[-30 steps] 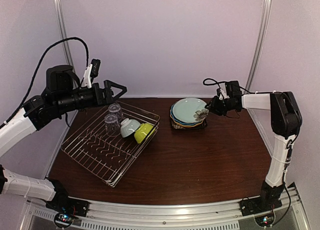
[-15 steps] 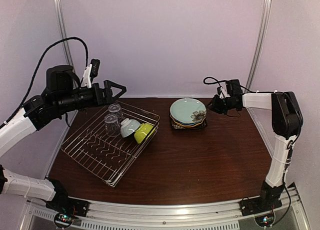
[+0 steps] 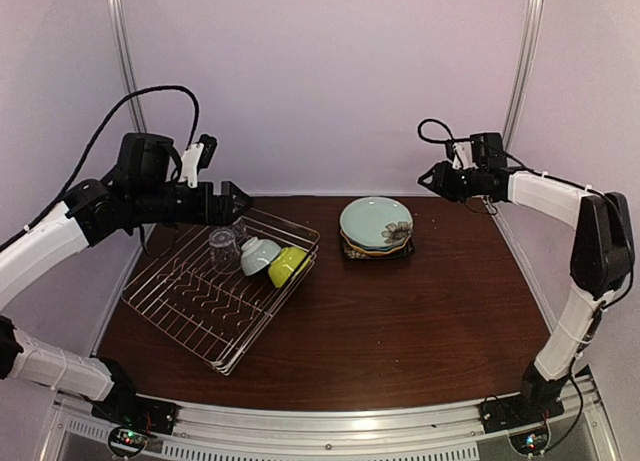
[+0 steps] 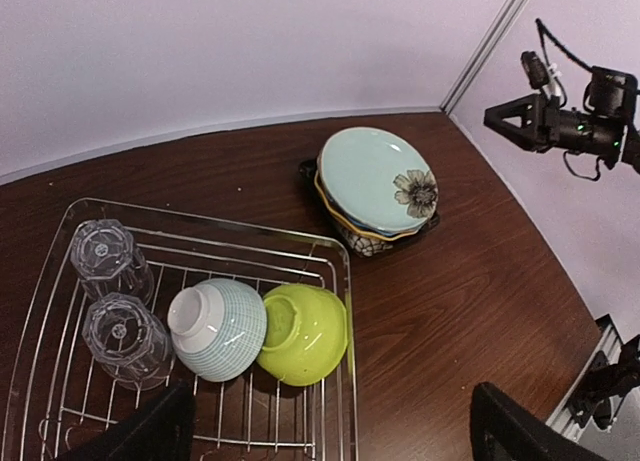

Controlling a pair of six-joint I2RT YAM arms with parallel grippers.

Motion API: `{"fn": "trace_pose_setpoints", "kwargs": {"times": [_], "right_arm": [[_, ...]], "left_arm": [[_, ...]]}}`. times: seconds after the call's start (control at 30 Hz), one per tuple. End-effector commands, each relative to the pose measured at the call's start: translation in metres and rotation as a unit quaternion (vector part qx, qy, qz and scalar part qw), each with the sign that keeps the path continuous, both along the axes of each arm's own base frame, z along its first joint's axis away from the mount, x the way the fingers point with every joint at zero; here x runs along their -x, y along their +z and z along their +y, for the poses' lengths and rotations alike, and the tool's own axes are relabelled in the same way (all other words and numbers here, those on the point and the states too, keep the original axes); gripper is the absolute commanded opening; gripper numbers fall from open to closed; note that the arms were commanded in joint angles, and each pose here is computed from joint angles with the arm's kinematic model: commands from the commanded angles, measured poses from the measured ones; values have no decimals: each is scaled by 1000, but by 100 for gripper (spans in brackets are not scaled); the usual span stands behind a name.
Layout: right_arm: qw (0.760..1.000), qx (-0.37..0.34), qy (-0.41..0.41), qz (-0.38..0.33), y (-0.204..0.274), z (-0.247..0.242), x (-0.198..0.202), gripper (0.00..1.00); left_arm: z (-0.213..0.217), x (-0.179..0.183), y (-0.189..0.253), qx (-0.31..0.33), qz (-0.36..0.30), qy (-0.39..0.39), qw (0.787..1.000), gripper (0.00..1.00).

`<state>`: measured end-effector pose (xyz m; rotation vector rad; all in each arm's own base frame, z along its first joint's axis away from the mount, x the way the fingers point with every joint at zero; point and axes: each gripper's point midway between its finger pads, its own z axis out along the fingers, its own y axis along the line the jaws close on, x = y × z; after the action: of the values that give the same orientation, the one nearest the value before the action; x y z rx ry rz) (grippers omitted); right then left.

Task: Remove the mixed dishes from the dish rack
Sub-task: Grab the bowl from the dish rack.

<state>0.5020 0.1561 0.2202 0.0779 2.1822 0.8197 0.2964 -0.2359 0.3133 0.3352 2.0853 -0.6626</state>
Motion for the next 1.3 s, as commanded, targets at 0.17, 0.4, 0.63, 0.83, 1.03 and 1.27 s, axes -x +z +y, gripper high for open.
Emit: {"fn": "trace_pose_setpoints", "kwargs": {"times": [0.17, 0.4, 0.63, 0.83, 1.03, 1.27], "right_arm": [[996, 0, 44, -74, 70, 2, 42, 59], [992, 9, 61, -106, 99, 1, 69, 95], [991, 13, 65, -118, 107, -1, 88, 100], [989, 9, 66, -128, 113, -2, 97, 100], [986, -4, 71, -150, 123, 0, 102, 100], [985, -52, 18, -162, 137, -25, 96, 100]], "left_arm": [[37, -18, -19, -117, -37, -20, 992, 97], [50, -16, -37, -192, -85, -44, 977, 98], [44, -10, -46, -240, -176, -108, 949, 97], [35, -15, -78, -283, -171, -161, 930, 97], [27, -20, -103, -322, -180, -204, 907, 97], [15, -30, -126, -349, -191, -239, 886, 97]]}}
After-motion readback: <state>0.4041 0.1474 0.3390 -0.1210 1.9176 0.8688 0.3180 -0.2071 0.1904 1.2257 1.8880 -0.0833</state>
